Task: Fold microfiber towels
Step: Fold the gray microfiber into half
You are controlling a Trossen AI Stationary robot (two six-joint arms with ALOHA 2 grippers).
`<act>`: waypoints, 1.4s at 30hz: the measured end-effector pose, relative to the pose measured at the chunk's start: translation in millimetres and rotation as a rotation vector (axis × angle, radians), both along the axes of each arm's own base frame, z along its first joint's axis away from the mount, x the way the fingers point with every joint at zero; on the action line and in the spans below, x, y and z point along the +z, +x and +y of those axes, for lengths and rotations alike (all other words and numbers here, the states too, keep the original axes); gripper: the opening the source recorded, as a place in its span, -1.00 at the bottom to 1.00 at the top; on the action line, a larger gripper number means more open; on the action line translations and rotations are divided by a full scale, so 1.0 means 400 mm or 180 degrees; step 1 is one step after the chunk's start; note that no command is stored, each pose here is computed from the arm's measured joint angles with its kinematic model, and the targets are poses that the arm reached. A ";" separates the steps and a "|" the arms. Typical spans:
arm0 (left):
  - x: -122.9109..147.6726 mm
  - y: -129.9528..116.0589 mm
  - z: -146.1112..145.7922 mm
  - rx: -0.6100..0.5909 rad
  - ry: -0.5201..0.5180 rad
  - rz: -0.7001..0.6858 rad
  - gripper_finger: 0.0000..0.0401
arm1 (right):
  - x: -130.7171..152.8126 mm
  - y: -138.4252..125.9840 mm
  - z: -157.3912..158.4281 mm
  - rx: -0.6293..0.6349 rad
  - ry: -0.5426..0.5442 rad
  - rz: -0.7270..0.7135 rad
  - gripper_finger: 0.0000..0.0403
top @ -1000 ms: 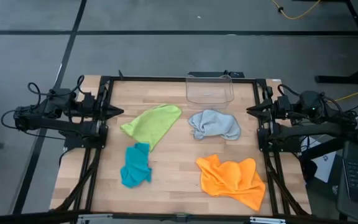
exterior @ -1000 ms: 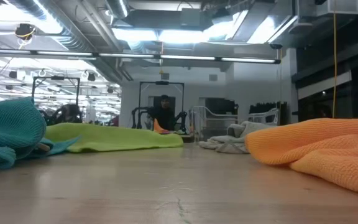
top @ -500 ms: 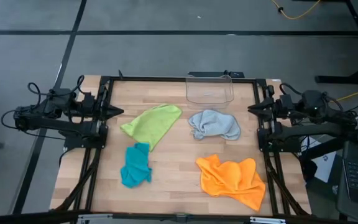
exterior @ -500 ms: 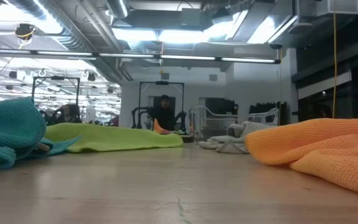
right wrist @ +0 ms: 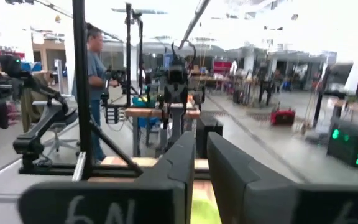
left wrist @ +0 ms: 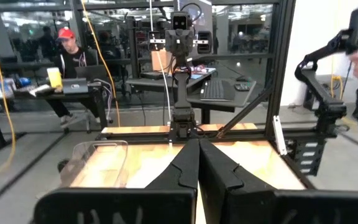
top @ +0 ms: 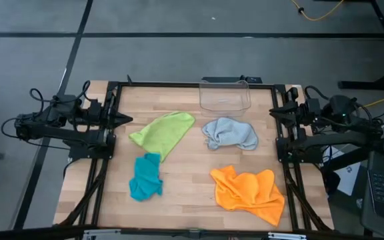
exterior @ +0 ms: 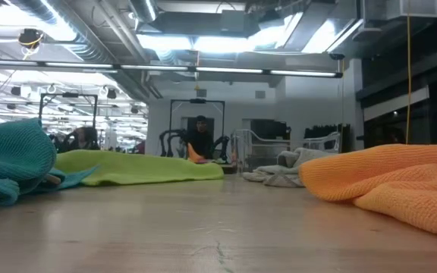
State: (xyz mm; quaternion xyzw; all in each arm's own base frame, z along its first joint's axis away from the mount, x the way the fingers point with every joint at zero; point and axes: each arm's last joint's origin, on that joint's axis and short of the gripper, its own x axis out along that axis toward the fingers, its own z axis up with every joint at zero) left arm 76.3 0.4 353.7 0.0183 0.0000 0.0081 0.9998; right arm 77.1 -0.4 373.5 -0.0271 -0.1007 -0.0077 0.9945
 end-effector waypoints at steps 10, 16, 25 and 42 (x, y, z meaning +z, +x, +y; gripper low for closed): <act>0.013 0.000 0.000 -0.0001 -0.0023 -0.0166 -1.00 | 0.002 0.044 -0.002 -0.0073 0.0001 0.0039 -0.76; 0.016 -0.001 0.000 0.0005 0.0125 -0.0215 -1.00 | -0.009 0.079 -0.005 -0.0172 0.0185 0.0212 -0.75; 0.016 -0.001 -0.002 -0.0103 -0.0345 -0.0215 -1.00 | -0.034 0.135 -0.023 -0.0981 0.0184 0.0509 -0.37; -0.003 0.072 0.014 0.0620 -0.0330 0.0103 -0.52 | -0.106 0.221 -0.018 -0.0783 0.0525 0.1212 0.07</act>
